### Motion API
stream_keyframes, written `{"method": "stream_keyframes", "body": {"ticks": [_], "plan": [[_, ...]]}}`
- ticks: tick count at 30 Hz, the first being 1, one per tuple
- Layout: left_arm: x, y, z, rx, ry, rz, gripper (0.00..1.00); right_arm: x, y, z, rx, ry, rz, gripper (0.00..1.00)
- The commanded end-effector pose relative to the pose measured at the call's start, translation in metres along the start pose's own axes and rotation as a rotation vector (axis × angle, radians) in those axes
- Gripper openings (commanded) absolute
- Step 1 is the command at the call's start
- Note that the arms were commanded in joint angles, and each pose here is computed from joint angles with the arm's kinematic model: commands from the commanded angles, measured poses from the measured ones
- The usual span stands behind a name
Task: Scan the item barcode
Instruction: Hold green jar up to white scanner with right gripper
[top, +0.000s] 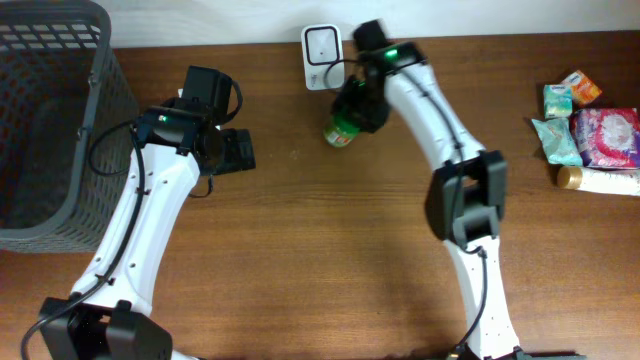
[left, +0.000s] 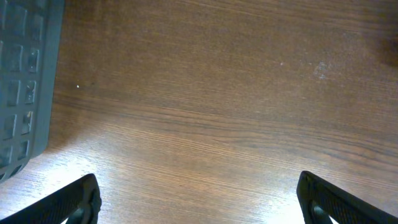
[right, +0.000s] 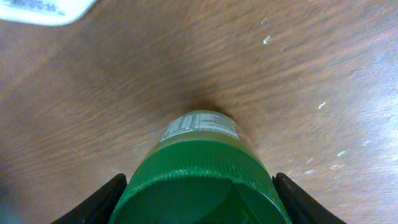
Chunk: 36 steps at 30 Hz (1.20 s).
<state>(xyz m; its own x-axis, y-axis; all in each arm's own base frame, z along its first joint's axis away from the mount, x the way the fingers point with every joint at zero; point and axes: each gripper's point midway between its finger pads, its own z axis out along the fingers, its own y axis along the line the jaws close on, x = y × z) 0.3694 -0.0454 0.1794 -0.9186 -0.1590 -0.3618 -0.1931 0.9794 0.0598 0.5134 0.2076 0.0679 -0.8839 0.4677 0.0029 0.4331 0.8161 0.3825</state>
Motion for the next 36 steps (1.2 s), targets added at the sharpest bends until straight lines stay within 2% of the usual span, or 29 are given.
{"method": "stream_keyframes", "body": {"ticks": [1,5,8,14,24,28,31,33,34,36], "plan": [[-0.001,0.001,-0.002,-0.007,-0.01,-0.009,0.99,-0.019,0.015,-0.066,-0.397,0.18,-0.056,0.56],[-0.001,0.001,-0.002,-0.007,-0.01,-0.009,0.99,-0.04,0.004,-0.12,-0.698,0.313,0.022,0.56],[-0.001,0.001,-0.002,-0.007,-0.01,-0.009,0.99,-0.025,0.021,-0.146,-0.861,0.429,0.003,0.56],[-0.001,0.001,-0.002,-0.006,-0.01,-0.009,0.99,-0.002,0.05,-0.147,-0.901,0.504,-0.033,0.57],[-0.001,0.001,-0.002,-0.007,-0.01,-0.009,0.99,-0.008,0.063,-0.146,-0.912,0.473,-0.056,0.56],[-0.001,0.001,-0.002,-0.007,-0.01,-0.009,0.99,-0.009,0.067,-0.115,-0.804,0.303,-0.201,0.54],[-0.001,0.001,-0.002,-0.007,-0.01,-0.009,0.99,-0.018,0.066,-0.078,-0.602,0.102,-0.326,0.53],[-0.001,0.001,-0.002,-0.007,-0.01,-0.009,0.99,-0.04,0.058,-0.06,-0.438,-0.055,-0.346,0.53],[-0.001,0.001,-0.002,-0.007,-0.01,-0.009,0.99,-0.049,0.067,-0.059,-0.421,-0.137,-0.387,0.53],[-0.001,0.001,-0.002,-0.007,-0.01,-0.009,0.99,-0.063,0.108,-0.074,-0.51,-0.302,-0.535,0.54]]}}
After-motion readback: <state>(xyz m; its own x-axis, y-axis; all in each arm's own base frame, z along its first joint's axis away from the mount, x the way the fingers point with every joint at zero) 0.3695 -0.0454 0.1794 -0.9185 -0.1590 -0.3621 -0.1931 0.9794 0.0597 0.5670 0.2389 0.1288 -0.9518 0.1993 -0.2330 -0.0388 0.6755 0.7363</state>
